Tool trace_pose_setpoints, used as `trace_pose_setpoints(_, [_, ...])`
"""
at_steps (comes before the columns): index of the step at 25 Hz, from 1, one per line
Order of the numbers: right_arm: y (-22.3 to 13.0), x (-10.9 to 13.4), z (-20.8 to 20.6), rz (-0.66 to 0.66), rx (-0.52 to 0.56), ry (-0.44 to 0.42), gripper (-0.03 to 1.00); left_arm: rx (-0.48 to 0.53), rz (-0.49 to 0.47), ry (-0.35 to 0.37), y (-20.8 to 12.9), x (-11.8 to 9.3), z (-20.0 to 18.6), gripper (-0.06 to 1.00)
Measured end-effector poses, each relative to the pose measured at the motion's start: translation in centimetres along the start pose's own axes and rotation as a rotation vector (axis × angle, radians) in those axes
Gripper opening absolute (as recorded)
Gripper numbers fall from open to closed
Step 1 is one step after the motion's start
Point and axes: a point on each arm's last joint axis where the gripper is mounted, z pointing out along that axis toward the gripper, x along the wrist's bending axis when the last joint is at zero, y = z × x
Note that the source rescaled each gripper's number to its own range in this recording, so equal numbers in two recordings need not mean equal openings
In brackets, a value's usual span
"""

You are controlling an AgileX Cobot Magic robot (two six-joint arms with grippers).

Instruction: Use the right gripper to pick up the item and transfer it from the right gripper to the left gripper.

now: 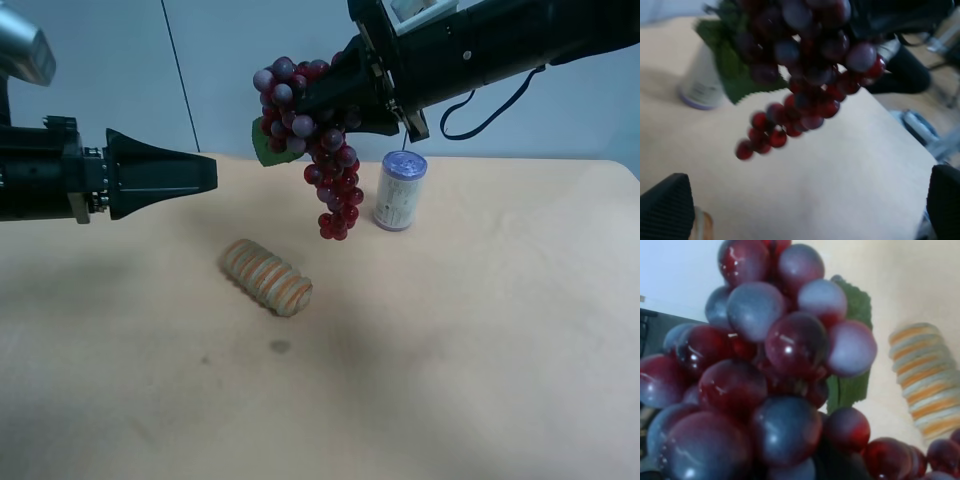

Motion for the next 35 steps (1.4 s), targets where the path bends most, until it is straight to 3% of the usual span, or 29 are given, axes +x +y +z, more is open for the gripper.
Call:
trace_pose_setpoints(6, [0.1,0.3,0.0,0.009,-0.005,0.029,0.00,0.066,-0.043,-0.043,-0.8,3.0,2.6,1.00])
trace_pose_setpoints(19, [0.8,1.1,-0.1,0.070,-0.079,0.123,0.00,0.003,0.010,-0.239,2.6,5.4,5.7,0.98])
trace_pose_setpoints(31, [1.1,1.4,-0.2,0.090,-0.113,0.163,0.00,0.001,0.016,-0.264,2.8,7.0,7.1,0.98])
trace_pose_setpoints(35, [1.2,1.4,0.0,0.095,-0.137,0.145,0.00,0.011,0.034,-0.280,2.6,6.7,7.6,0.98])
